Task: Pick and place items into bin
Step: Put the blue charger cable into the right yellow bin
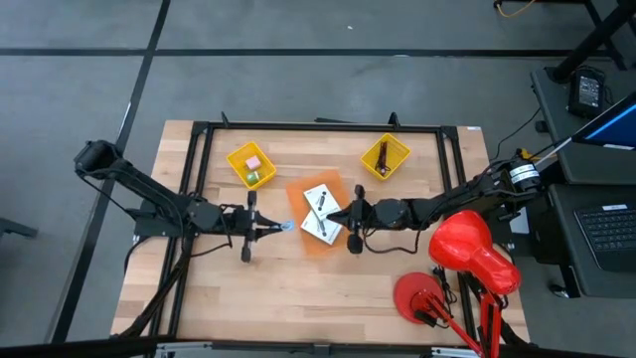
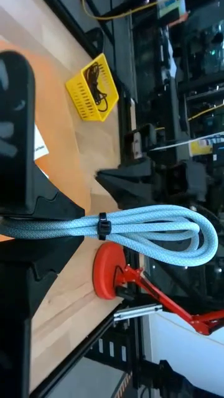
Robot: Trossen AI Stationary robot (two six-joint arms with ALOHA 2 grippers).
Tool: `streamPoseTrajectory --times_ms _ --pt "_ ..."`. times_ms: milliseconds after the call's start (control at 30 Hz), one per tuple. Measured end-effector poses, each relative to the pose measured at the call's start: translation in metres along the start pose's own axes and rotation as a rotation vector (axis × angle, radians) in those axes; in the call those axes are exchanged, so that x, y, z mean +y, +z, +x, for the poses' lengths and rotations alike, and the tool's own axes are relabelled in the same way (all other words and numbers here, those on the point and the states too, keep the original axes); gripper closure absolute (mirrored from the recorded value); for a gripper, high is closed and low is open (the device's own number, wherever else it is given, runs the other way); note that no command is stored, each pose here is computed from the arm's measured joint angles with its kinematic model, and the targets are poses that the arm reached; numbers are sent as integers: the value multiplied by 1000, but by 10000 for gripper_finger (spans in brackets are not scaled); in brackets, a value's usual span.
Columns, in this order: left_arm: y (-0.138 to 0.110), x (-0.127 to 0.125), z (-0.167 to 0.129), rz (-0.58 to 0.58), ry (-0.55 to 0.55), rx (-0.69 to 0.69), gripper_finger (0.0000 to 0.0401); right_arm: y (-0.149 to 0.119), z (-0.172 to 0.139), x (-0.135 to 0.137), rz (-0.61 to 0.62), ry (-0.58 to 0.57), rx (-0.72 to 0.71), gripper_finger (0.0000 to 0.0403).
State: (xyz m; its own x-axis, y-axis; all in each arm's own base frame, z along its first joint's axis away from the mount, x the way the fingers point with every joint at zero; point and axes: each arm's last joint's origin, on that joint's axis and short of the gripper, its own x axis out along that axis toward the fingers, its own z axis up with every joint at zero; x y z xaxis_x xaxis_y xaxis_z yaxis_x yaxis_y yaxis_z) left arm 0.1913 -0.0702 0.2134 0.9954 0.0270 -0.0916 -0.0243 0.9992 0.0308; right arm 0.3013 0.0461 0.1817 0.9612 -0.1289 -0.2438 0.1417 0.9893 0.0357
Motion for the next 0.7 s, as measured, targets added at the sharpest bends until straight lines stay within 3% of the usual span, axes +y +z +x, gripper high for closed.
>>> streamPoseTrajectory --times_ms 100,433,700 --pt "-1 3 2 2 -3 9 380 7 0 2 -58 50 -68 402" --pt "-2 12 14 -15 -18 -31 380 22 -2 3 -113 50 -218 398" --pt "-9 19 27 -1 -17 -39 380 31 -1 6 -141 71 -248 306"
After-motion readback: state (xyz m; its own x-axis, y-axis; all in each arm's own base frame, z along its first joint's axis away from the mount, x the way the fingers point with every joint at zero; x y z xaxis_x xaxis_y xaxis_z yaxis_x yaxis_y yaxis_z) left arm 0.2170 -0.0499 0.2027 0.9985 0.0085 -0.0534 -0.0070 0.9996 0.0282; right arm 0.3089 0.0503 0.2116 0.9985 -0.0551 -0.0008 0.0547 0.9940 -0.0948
